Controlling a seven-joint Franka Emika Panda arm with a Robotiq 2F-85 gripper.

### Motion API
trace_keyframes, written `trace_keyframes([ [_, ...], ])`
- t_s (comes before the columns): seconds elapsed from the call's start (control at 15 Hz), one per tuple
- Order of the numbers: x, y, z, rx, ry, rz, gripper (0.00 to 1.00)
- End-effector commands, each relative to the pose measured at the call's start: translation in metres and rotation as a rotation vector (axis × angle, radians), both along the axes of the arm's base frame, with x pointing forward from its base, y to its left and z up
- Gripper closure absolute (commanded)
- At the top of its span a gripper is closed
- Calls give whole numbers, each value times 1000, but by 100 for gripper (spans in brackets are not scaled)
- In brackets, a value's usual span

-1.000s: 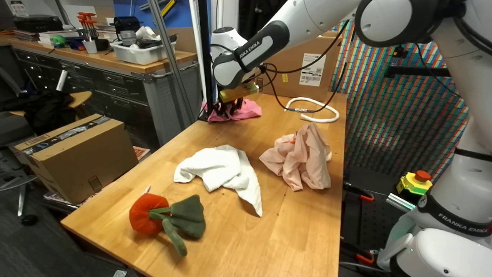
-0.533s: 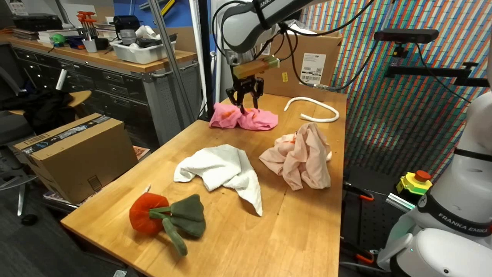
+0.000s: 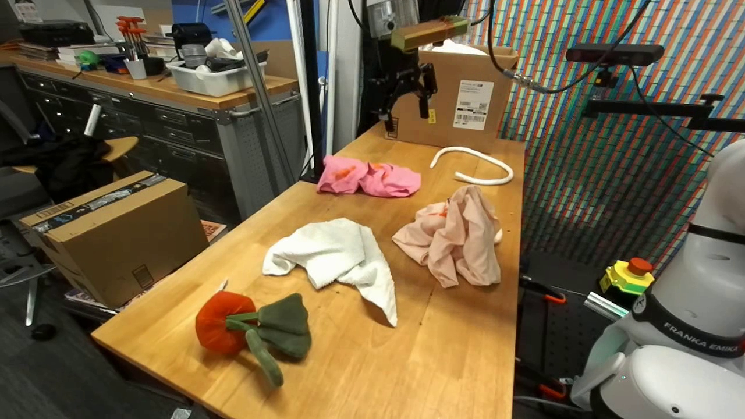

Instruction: Separate the items on the table.

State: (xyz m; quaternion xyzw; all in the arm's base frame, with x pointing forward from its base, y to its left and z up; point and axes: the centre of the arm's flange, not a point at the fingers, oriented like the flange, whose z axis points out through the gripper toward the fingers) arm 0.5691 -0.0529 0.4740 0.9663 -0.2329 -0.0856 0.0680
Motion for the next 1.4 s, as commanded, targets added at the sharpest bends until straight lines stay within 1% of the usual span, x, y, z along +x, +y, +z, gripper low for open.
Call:
trace_keyframes([
  [0.0, -55, 20, 61, 53, -41, 164, 0],
  [0.27, -114, 43, 103, 131, -74, 366, 0],
  [0.47, -159, 53, 120, 190, -90, 492, 0],
  [0.53, -173, 55, 123, 200, -103, 524, 0],
  [0.67, -198, 57, 123, 165, -148, 592, 0],
  [0.87, -228, 57, 119, 127, -278, 631, 0],
  [1.0, -244, 55, 113, 125, -369, 630, 0],
  [1.07, -254, 54, 106, 154, -394, 619, 0],
  [1.13, -220, 58, 120, 132, -301, 603, 0],
  [1.33, -242, 56, 111, 140, -345, 601, 0],
])
